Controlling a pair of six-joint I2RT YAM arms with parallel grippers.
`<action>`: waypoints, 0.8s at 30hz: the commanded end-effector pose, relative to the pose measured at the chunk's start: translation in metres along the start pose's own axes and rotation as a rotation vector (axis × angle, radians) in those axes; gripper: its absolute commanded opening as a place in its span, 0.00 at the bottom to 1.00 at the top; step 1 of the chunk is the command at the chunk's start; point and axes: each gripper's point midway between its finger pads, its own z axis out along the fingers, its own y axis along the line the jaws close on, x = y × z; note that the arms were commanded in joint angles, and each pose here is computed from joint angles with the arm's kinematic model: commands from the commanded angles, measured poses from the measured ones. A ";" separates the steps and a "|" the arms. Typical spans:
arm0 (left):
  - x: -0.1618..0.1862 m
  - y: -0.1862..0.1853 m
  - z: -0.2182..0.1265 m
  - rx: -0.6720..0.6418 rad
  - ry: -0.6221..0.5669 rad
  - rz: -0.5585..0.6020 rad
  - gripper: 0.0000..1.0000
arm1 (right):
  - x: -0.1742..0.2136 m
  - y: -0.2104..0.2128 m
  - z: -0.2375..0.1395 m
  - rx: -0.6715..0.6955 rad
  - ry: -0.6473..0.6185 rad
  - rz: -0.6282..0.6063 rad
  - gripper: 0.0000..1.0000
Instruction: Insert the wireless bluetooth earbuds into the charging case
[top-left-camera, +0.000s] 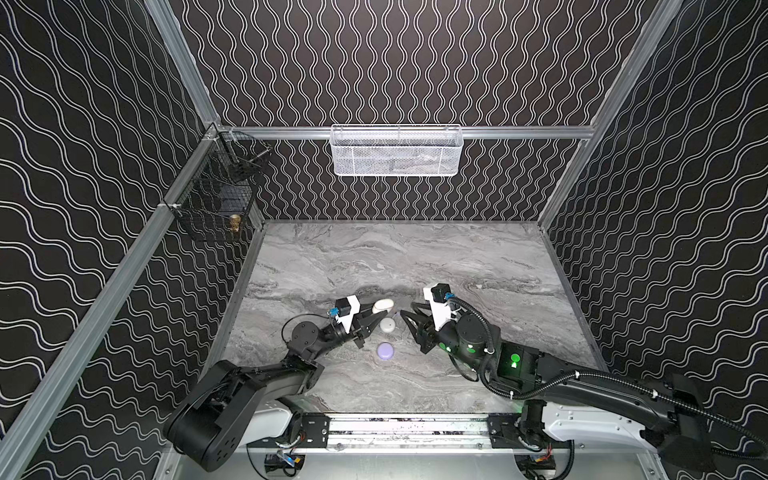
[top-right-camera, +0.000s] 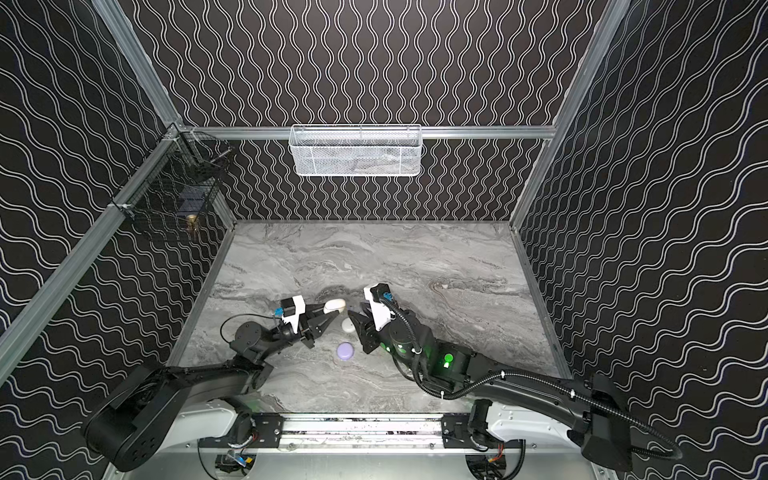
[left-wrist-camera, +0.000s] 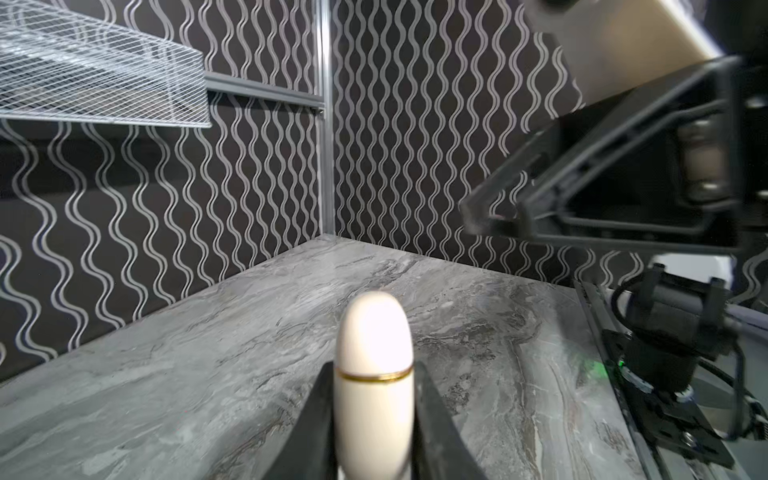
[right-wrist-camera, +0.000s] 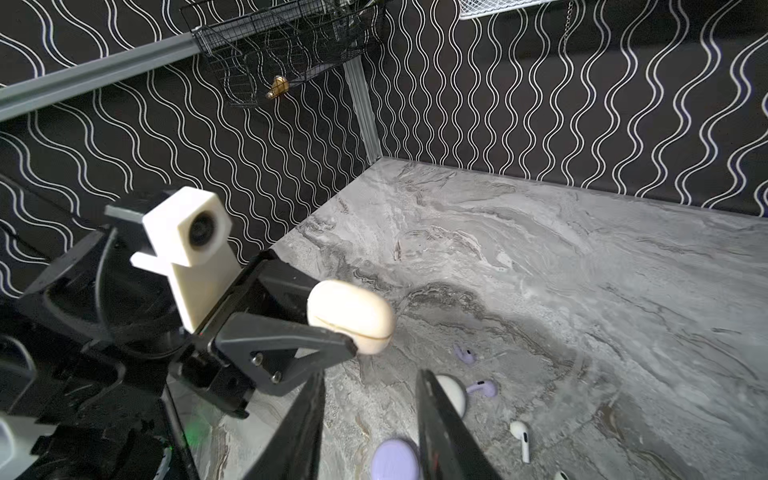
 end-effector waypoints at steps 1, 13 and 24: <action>0.018 0.044 0.002 -0.223 0.090 -0.145 0.00 | -0.004 -0.020 0.000 0.101 -0.021 0.052 0.43; 0.098 0.135 -0.004 -0.609 0.487 -0.552 0.00 | 0.078 -0.054 0.038 0.224 0.278 0.121 0.57; 0.155 0.177 -0.034 -0.641 0.498 -0.863 0.00 | 0.167 -0.049 0.078 0.197 0.624 0.071 0.73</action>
